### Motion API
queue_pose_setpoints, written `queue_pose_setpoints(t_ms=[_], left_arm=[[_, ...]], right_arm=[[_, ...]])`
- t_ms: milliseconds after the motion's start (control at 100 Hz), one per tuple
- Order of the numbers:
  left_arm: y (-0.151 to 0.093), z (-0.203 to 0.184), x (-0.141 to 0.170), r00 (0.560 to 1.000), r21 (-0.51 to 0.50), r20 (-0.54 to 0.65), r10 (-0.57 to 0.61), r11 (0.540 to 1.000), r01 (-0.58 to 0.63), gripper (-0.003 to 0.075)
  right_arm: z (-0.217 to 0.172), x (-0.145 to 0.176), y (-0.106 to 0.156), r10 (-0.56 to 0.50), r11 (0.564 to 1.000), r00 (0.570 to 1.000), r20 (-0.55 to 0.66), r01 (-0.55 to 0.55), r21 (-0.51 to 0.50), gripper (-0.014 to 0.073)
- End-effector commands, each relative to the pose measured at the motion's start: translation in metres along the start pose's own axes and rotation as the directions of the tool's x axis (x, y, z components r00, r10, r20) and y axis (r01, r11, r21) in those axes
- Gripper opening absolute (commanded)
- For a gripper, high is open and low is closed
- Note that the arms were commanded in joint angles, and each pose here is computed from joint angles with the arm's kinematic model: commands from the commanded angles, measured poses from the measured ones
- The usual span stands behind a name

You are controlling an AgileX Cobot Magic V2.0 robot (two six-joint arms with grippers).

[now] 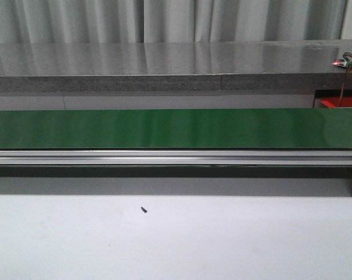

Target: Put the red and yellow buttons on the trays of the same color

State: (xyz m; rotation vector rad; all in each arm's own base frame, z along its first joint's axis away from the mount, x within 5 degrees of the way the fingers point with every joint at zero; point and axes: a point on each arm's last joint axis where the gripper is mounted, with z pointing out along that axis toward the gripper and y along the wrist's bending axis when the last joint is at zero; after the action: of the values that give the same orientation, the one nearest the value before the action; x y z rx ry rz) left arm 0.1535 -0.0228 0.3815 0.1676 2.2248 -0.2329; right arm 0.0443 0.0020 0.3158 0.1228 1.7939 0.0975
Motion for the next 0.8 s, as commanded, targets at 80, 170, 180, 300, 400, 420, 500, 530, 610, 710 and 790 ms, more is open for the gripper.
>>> queue_pose_setpoints(t_ms=[80,170,180,300,400,420,500,530,610,710,790], left_arm=[[-0.003,-0.007,-0.01,0.996,0.014,0.087,-0.003,1.0,0.002,-0.002],[-0.003,-0.007,-0.01,0.996,0.014,0.087,-0.003,1.0,0.002,-0.002],[-0.003,-0.007,-0.01,0.996,0.014,0.087,-0.003,1.0,0.002,-0.002],[-0.003,-0.007,-0.01,0.996,0.014,0.087,-0.003,1.0,0.002,-0.002],[-0.003,-0.007,-0.01,0.996,0.014,0.087,-0.003,1.0,0.002,-0.002],[-0.003,-0.007,-0.01,0.996,0.014,0.087,-0.003,1.0,0.002,-0.002],[-0.003,-0.007,-0.01,0.996,0.014,0.087,-0.003,1.0,0.002,-0.002],[-0.003,-0.007,-0.01,0.996,0.014,0.087,-0.003,1.0,0.002,-0.002],[-0.003,-0.007,-0.01,0.996,0.014,0.087,-0.003,1.0,0.002,-0.002],[-0.003,-0.007,-0.01,0.996,0.014,0.087,-0.003,1.0,0.002,-0.002],[-0.003,-0.007,-0.01,0.996,0.014,0.087,-0.003,1.0,0.002,-0.002]], right_arm=[[-0.002,-0.011,0.001,-0.009,1.0,0.998,0.06,0.01,-0.008,-0.0106],[-0.002,-0.011,0.001,-0.009,1.0,0.998,0.062,0.01,-0.008,-0.0106],[-0.002,-0.011,0.001,-0.009,1.0,0.998,0.062,0.01,-0.008,-0.0106],[-0.002,-0.011,0.001,-0.009,1.0,0.998,0.062,0.01,-0.008,-0.0106],[-0.002,-0.011,0.001,-0.009,1.0,0.998,0.062,0.01,-0.008,-0.0106],[-0.002,-0.011,0.001,-0.009,1.0,0.998,0.062,0.01,-0.008,-0.0106],[-0.002,-0.011,0.001,-0.018,1.0,0.998,0.062,0.018,-0.001,-0.0106],[-0.002,-0.011,0.0,-0.03,1.0,0.997,0.064,0.03,0.007,-0.0106],[-0.002,-0.011,0.0,-0.033,0.999,0.997,0.066,0.033,0.01,-0.0106],[0.002,-0.008,-0.001,-0.032,0.999,0.996,0.089,0.031,0.01,-0.0106],[0.009,-0.003,-0.003,-0.047,0.999,0.988,0.149,0.045,0.018,-0.0106]])
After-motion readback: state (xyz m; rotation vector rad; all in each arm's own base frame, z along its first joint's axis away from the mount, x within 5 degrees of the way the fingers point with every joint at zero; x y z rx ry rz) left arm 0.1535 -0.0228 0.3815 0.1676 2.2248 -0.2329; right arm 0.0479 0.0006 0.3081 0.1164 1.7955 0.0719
